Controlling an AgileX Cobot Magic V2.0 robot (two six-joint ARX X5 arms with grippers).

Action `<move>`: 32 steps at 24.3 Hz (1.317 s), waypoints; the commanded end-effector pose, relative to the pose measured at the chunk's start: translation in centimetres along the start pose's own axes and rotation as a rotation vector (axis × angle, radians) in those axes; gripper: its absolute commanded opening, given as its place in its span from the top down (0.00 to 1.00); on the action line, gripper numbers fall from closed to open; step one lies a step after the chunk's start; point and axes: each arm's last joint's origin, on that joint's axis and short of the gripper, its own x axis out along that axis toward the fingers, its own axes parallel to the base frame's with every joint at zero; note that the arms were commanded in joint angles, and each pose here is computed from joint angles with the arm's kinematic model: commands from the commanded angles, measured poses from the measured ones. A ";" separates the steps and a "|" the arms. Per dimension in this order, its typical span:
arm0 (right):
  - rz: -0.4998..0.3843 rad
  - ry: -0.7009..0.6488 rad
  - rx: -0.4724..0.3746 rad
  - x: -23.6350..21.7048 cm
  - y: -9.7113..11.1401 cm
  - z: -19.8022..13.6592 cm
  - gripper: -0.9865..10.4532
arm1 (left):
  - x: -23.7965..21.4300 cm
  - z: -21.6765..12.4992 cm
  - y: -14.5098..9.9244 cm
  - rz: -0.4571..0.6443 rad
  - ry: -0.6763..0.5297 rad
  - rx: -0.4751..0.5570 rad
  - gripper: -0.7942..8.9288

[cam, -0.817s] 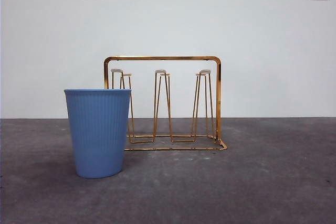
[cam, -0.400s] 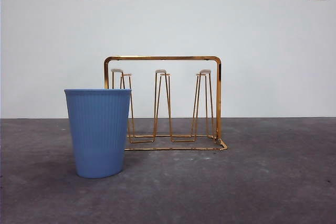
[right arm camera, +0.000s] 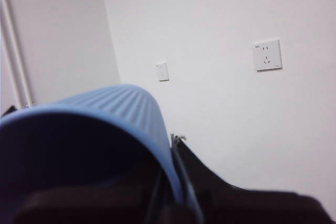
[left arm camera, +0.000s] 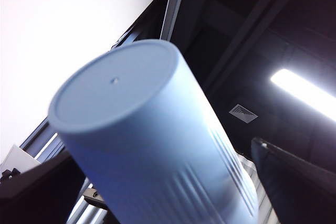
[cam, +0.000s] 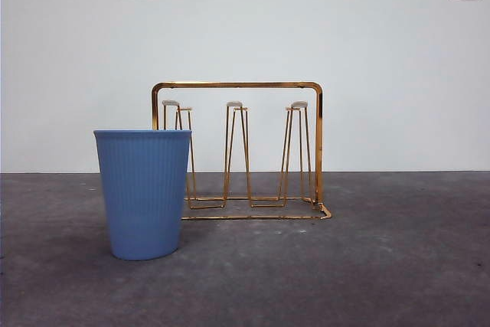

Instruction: Pick up cup 1,put cup 1 in the cup rack,pick up cup 2,put cup 2 in the cup rack

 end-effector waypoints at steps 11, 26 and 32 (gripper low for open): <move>-0.018 -0.001 -0.002 0.0 -0.1 -0.2 0.92 | 0.1 0.1 -0.2 -0.013 -0.009 -0.009 0.85; -0.032 0.082 0.012 -0.4 -0.1 -0.8 0.77 | 0.1 0.2 -0.4 -0.032 -0.023 -0.001 0.93; -0.054 0.108 0.010 -2.0 0.2 -0.2 0.74 | -0.1 0.9 0.0 -0.017 -0.036 0.020 0.93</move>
